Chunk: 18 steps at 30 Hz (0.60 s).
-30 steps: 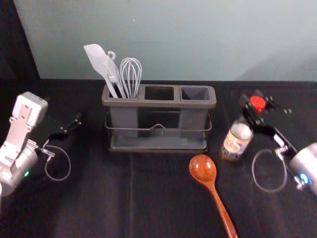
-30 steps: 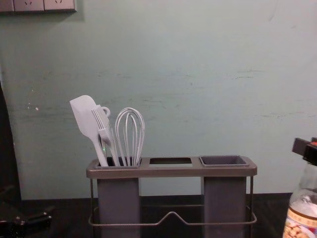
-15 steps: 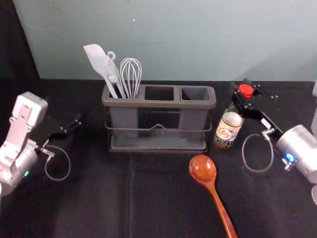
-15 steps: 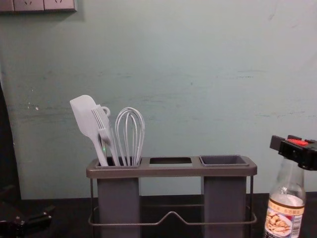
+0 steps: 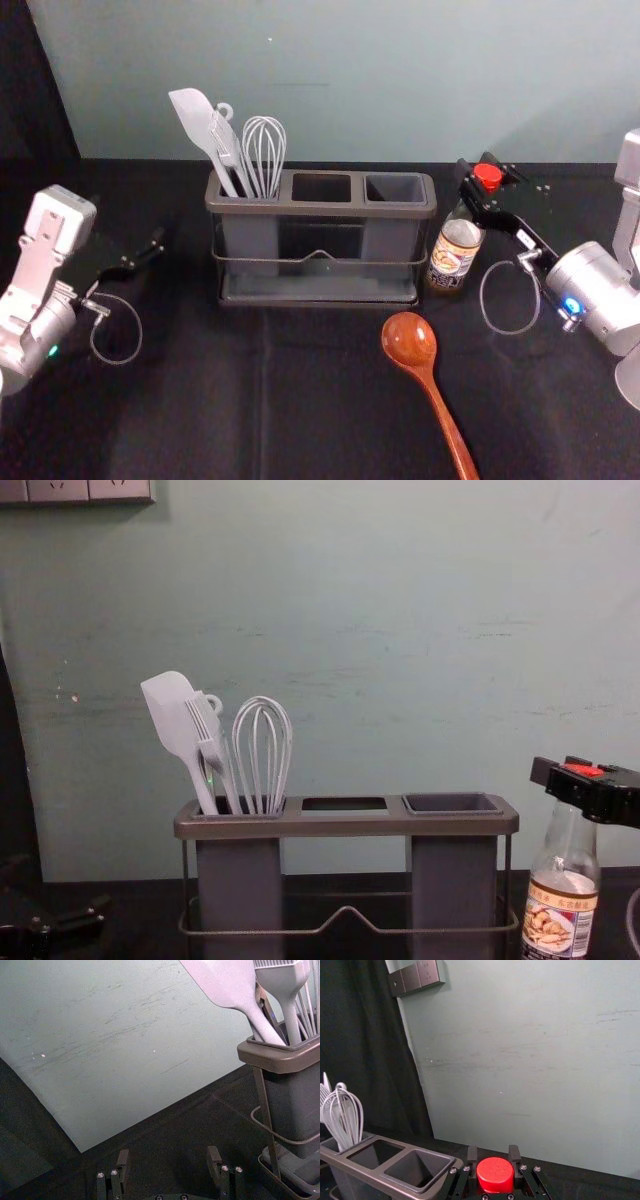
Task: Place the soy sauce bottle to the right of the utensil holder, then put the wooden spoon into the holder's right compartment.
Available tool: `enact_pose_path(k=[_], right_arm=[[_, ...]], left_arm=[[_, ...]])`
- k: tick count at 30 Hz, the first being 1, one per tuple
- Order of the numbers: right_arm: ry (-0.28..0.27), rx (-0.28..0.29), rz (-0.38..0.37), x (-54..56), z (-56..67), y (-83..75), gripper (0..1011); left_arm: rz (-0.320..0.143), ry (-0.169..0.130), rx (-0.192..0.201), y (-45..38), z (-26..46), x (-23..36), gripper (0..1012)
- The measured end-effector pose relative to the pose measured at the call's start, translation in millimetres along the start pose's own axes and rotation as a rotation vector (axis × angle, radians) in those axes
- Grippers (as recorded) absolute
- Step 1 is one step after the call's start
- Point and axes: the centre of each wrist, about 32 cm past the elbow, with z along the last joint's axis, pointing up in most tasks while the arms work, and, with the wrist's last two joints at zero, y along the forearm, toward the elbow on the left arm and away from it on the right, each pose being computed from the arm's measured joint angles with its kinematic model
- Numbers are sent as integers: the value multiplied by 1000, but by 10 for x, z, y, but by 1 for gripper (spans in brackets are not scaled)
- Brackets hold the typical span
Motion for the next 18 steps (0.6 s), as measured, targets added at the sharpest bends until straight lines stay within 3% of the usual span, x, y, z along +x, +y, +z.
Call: enact_pose_path(k=[18], right_arm=[[15,8,-12,12,-113,39,386]], left_arm=[[0,0,0,0,0,0,1000]])
